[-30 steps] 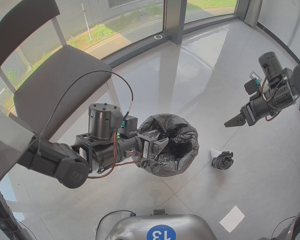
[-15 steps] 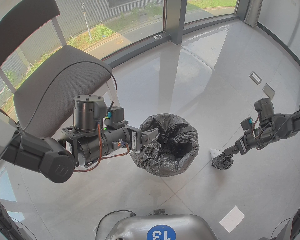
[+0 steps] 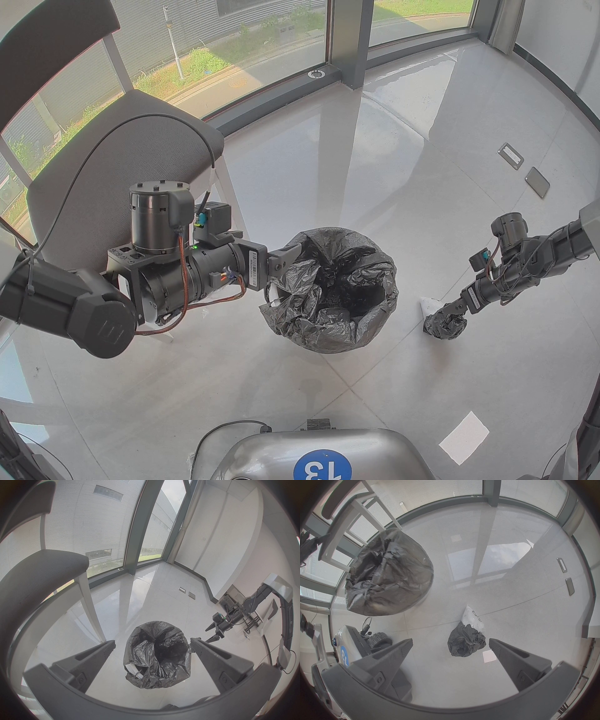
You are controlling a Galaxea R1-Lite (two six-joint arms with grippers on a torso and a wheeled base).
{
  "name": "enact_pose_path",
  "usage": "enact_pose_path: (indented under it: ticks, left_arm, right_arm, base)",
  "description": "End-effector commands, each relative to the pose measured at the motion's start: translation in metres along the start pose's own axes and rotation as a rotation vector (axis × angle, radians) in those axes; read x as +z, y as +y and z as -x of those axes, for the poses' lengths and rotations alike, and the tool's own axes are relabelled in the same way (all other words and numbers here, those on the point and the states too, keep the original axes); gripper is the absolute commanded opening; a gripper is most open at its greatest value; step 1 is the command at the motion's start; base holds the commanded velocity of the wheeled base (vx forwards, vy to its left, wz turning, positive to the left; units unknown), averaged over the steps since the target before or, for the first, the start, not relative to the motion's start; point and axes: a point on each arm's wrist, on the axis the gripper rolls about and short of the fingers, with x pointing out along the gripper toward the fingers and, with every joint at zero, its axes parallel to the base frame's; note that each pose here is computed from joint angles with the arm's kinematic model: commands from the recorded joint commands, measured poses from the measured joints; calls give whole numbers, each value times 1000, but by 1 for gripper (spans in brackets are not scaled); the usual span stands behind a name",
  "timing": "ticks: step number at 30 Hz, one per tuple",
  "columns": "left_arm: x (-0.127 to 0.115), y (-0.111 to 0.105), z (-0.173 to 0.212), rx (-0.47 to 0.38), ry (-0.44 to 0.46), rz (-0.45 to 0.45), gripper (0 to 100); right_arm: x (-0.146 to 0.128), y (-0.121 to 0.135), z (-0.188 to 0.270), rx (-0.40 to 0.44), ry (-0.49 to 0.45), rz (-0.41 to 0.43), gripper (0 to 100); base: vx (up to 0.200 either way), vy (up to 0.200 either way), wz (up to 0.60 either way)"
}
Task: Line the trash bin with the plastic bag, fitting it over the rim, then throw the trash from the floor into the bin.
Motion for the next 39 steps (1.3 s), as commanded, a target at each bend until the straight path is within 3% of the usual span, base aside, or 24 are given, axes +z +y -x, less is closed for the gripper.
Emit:
enact_pose_path:
  ticks: [1,16,32,33,39]
  left_arm:
    - [3,4,2,11,-12,3,100]
    - [9,3,-6,10,-33,-3,100]
    - [10,3,-8,10,-44,-11,100]
    - [11,3,-8,10,-46,-11,100]
    - [10,3,-11,8,-43,-10,100]
  right_arm:
    - [-15,-10,-34,18,80,-35,100]
    - [-13,-36,-92,14,106,-62,100]
    - [-14,-52,-122,3,106,-71,100]
    - [-13,-52,-122,2,104,-70,0]
    - [-15,-53,-122,-20,139,-82,0]
  base:
    - [0,0,0]
    - [0,0,0]
    - [0,0,0]
    - [0,0,0]
    - [0,0,0]
